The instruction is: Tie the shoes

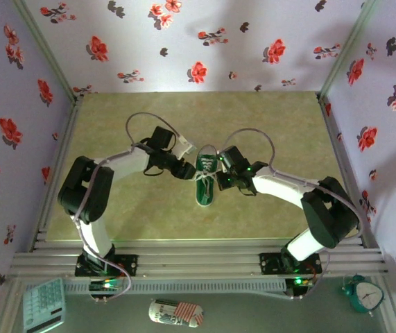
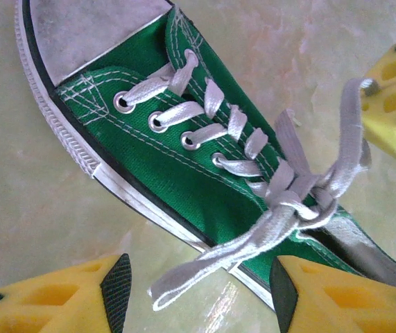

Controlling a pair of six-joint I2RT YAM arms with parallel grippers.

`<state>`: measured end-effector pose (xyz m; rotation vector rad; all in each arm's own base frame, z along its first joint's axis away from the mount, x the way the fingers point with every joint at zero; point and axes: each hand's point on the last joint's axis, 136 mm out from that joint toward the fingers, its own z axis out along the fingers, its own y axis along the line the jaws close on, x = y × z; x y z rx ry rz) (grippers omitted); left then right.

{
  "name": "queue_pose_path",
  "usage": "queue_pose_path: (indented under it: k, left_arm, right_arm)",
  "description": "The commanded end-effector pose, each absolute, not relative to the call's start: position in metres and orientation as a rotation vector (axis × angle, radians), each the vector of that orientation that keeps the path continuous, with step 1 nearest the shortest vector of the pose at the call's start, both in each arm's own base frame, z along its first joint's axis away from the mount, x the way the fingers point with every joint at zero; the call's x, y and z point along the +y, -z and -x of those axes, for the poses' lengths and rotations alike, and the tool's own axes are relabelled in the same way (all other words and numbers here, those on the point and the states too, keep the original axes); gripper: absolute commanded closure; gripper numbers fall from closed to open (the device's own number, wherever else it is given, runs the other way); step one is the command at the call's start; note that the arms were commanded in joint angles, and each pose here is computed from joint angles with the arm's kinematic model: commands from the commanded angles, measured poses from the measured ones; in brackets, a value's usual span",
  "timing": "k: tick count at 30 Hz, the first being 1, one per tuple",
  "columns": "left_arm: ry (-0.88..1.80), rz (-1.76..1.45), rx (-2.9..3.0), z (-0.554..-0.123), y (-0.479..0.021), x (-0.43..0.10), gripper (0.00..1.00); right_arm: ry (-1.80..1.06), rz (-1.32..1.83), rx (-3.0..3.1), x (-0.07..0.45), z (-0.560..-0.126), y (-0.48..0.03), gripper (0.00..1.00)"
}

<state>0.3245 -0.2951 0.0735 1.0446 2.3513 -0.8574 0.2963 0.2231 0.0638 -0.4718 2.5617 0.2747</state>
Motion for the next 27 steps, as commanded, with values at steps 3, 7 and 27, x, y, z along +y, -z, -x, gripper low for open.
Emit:
queue_pose_path:
  k: [3, 7, 27]
  left_arm:
    - [0.889, -1.086, 2.37, -0.325, -0.065, -0.298, 0.41]
    - [0.908, -1.098, 2.376, -0.326, -0.062, -0.301, 0.42]
    - [0.863, -0.978, 2.385, -0.333, -0.075, -0.285, 1.0]
  right_arm:
    - [-0.298, 0.475, 2.55, 0.225, -0.296, -0.071, 1.0]
    - [-0.303, 0.477, 2.552, 0.225, -0.296, -0.071, 1.0]
    - [-0.164, 0.383, 2.526, 0.205, -0.305, -0.077, 1.0]
